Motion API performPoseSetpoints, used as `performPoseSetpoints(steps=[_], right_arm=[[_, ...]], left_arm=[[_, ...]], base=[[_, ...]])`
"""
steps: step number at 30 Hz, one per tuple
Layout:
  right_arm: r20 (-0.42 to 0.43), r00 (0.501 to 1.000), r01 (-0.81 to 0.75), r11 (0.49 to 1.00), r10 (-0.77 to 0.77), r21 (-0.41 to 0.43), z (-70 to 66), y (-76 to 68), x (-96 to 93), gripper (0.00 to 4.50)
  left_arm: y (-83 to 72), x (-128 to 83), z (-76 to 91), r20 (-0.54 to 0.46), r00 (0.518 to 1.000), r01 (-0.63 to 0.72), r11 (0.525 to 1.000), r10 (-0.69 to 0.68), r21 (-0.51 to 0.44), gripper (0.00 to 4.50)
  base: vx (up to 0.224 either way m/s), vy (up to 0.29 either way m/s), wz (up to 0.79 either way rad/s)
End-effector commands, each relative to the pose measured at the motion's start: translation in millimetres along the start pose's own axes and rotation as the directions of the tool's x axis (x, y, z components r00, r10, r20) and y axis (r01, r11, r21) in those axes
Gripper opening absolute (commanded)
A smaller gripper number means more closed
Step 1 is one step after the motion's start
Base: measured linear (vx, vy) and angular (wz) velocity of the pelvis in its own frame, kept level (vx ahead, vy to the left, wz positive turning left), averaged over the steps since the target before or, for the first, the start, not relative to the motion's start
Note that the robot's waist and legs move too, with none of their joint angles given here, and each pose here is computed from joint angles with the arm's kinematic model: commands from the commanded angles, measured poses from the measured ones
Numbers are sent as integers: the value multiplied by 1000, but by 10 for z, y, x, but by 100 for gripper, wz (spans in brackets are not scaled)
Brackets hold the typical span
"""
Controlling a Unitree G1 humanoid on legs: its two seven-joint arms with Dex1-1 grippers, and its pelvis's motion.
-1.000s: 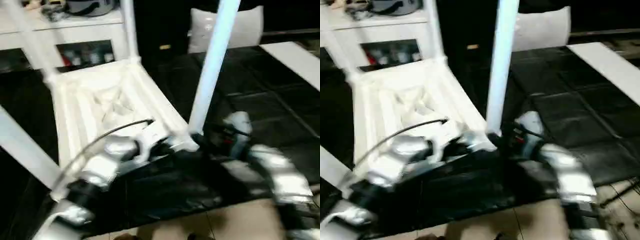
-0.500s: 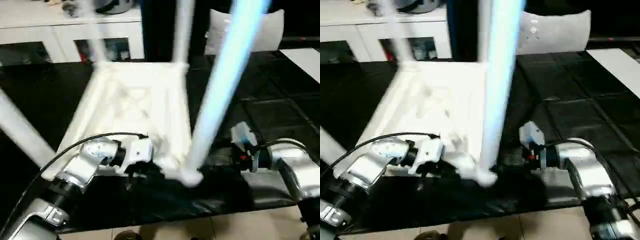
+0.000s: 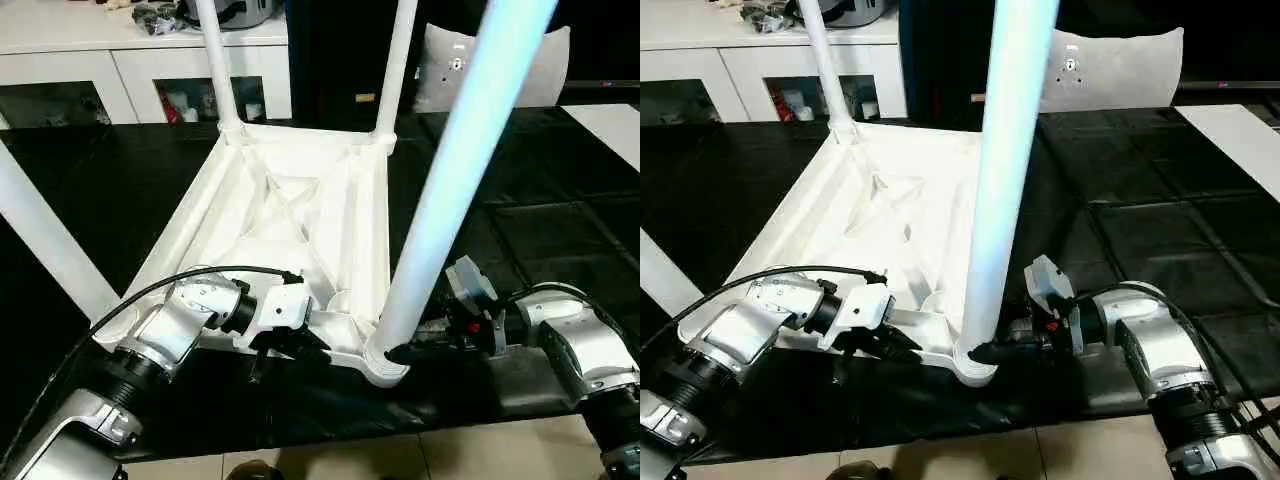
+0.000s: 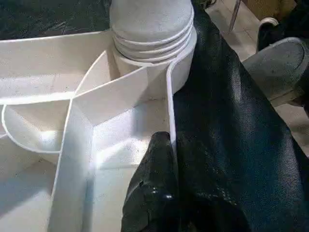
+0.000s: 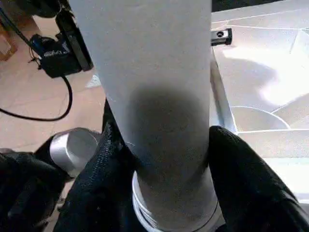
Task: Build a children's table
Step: Rotate leg to tighten
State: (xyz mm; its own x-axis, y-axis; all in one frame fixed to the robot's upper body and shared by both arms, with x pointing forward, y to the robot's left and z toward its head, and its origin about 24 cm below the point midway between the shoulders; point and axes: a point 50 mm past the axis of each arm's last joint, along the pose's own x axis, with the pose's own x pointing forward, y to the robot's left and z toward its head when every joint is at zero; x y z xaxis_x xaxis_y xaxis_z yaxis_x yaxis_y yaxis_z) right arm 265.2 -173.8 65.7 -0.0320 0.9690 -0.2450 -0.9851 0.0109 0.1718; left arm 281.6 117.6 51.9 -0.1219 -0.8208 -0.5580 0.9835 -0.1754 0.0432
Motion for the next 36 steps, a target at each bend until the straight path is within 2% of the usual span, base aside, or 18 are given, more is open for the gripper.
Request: performPoseSetpoints(steps=[1, 5, 8, 9, 13, 14, 16, 17, 18, 20, 22, 24, 27, 30, 31, 33, 35, 36], right_arm=[[34, 999, -11, 1000, 10, 13, 15, 30, 33, 204], [36, 998, 41, 999, -42, 28, -11, 45, 78, 200], [28, 969, 243, 967, -246, 80, -30, -89, 177, 198], [37, 911, 404, 908, -410, 113, -32, -220, 265, 198], [17, 786, 604, 774, -618, 188, -30, -379, 417, 198], [4, 726, 673, 711, -688, 205, -22, -429, 494, 197], [-13, 675, 719, 653, -738, 239, -18, -467, 554, 197], [-18, 628, 750, 599, -778, 279, 2, -504, 630, 197], [-19, 623, 754, 593, -782, 284, 4, -508, 639, 197], [-1, 539, 793, 506, -843, 340, 55, -551, 763, 197], [12, 519, 795, 488, -855, 359, 76, -552, 818, 252], [29, 513, 801, 490, -858, 342, 94, -526, 863, 266], [74, 522, 793, 515, -850, 326, 103, -490, 778, 295], [138, 572, 767, 587, -809, 260, 108, -411, 571, 310], [152, 588, 758, 607, -795, 238, 108, -392, 524, 310], [178, 631, 734, 656, -755, 179, 114, -344, 422, 348], [183, 647, 724, 672, -740, 155, 115, -327, 360, 355], [190, 695, 688, 718, -694, 106, 119, -289, 192, 363]], left_arm=[[1, 60, 47, 18, 1000, 4, 1000, -3, -5, 0], [21, 63, 58, 53, 998, -41, 997, 45, -67, 0], [53, 62, 69, 63, 991, -107, 986, 116, -128, 0], [93, 72, 84, 66, 982, -162, 970, 176, -184, 0], [190, 92, 141, 62, 952, -272, 924, 298, -270, 0], [230, 120, 191, 69, 938, -305, 903, 340, -303, 0], [260, 146, 237, 72, 926, -329, 887, 370, -324, 0], [299, 181, 285, 68, 910, -366, 869, 409, -334, 0], [304, 185, 290, 67, 908, -370, 866, 414, -335, 0], [363, 277, 375, 73, 873, -428, 829, 482, -360, 0], [382, 313, 408, 70, 859, -450, 812, 508, -372, 0], [388, 355, 441, 55, 843, -479, 793, 535, -376, 0], [395, 331, 412, 38, 832, -503, 782, 553, -369, 0], [395, 215, 309, 13, 824, -531, 779, 567, -332, 0], [388, 191, 286, 12, 827, -529, 785, 562, -323, 0], [360, 139, 237, 6, 839, -519, 802, 545, -296, 0], [339, 120, 215, 10, 851, -502, 818, 526, -282, 0], [275, 62, 153, 16, 885, -450, 864, 466, -226, 0]], base=[[0, 0, 0], [0, 0, 0], [0, 0, 0], [0, 0, 0], [-59, 9, -21], [-54, 37, -23], [-68, 29, -21], [-64, -33, -3], [-64, -33, -3], [15, -72, -14], [35, -30, -39], [81, 22, -23], [0, 0, 0], [0, 0, 0], [0, 0, 0], [0, 0, 0], [0, 0, 0], [0, 0, 0]])
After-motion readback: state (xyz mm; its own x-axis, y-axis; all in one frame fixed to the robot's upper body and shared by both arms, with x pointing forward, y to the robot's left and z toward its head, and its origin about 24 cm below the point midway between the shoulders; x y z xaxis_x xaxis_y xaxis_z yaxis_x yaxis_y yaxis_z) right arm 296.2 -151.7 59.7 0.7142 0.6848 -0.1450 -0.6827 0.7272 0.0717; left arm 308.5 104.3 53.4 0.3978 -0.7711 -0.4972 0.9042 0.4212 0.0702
